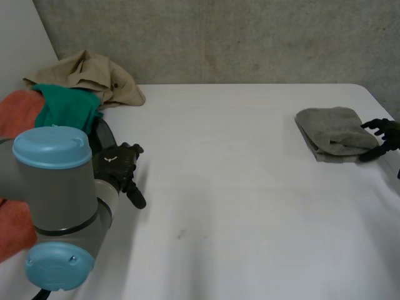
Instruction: Fold the laundry.
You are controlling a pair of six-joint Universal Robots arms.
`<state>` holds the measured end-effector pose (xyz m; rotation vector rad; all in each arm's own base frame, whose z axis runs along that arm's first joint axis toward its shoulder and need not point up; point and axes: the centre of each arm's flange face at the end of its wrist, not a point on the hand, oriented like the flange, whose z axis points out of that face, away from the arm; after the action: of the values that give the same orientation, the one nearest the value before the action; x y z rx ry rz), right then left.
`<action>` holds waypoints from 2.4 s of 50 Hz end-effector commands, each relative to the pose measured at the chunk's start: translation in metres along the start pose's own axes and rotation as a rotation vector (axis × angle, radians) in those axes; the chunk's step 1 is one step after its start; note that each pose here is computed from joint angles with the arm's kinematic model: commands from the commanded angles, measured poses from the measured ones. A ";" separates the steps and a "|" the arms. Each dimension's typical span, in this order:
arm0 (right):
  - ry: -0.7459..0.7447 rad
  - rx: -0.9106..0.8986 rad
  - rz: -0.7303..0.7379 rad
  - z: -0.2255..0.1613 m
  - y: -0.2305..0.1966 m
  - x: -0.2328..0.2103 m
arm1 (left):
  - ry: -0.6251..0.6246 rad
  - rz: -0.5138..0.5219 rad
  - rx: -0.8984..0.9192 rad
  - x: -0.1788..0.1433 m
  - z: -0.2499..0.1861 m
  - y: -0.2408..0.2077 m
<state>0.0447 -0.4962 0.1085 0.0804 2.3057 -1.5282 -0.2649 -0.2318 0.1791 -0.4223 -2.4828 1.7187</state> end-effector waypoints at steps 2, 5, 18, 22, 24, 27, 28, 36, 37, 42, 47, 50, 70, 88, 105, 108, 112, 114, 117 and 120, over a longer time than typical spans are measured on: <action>0.048 0.020 -0.020 0.010 0.004 0.003 | 0.011 0.001 -0.005 0.001 0.000 0.002; 0.031 0.035 -0.036 0.016 0.003 -0.003 | 0.010 0.000 -0.003 0.001 0.000 0.002; 0.090 0.192 -0.117 0.023 -0.035 -0.010 | 0.010 0.000 -0.002 0.001 0.000 0.001; 0.123 0.246 -0.144 0.024 -0.047 -0.007 | 0.008 -0.001 -0.002 0.000 0.000 0.001; 0.133 0.253 -0.151 0.025 -0.048 -0.005 | 0.007 -0.001 -0.003 0.000 0.001 0.002; 0.140 0.262 -0.169 0.025 -0.049 -0.004 | 0.007 -0.001 -0.003 0.000 0.001 0.002; 0.142 0.262 -0.172 0.025 -0.049 -0.003 | 0.005 -0.001 -0.005 -0.001 0.001 0.002; 0.157 0.237 -0.199 0.025 -0.043 0.002 | 0.004 -0.002 -0.004 -0.001 0.001 0.002; 0.159 0.231 -0.206 0.025 -0.041 0.003 | 0.004 -0.002 -0.004 -0.001 0.001 0.002; 0.202 0.213 -0.222 0.021 -0.038 0.017 | 0.004 -0.001 -0.005 -0.001 0.001 0.002; 0.280 0.213 -0.227 0.015 -0.042 0.038 | 0.004 -0.002 -0.004 -0.001 0.001 0.002; 0.291 0.217 -0.224 0.012 -0.045 0.046 | 0.004 -0.002 -0.004 -0.001 0.001 0.002; 0.323 0.135 -0.316 -0.002 -0.040 0.050 | 0.004 -0.003 -0.002 -0.002 0.001 0.001; 0.598 0.206 -0.828 -0.081 -0.143 0.038 | -0.001 -0.015 0.033 -0.006 -0.007 -0.010; 0.141 0.442 -0.831 -0.099 -0.142 -0.148 | -0.011 -0.034 0.122 -0.012 -0.018 -0.035; -0.028 0.382 -0.752 -0.106 -0.109 -0.181 | -0.029 -0.040 0.139 -0.018 -0.018 -0.041; -0.218 0.274 -0.664 -0.124 -0.062 -0.220 | -0.053 -0.039 0.153 -0.026 -0.015 -0.048; -0.290 0.222 -0.650 -0.132 -0.038 -0.235 | -0.073 -0.030 0.160 -0.032 -0.012 -0.051; -0.412 0.107 -0.644 -0.146 0.013 -0.258 | -0.103 -0.001 0.171 -0.040 -0.007 -0.057; -0.478 0.040 -0.655 -0.160 0.050 -0.270 | -0.158 0.057 0.177 -0.055 0.002 -0.064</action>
<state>0.2149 -0.3624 0.2666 -0.8527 2.0191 -1.9511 -0.2423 -0.2449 0.2329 -0.3181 -2.3597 1.9310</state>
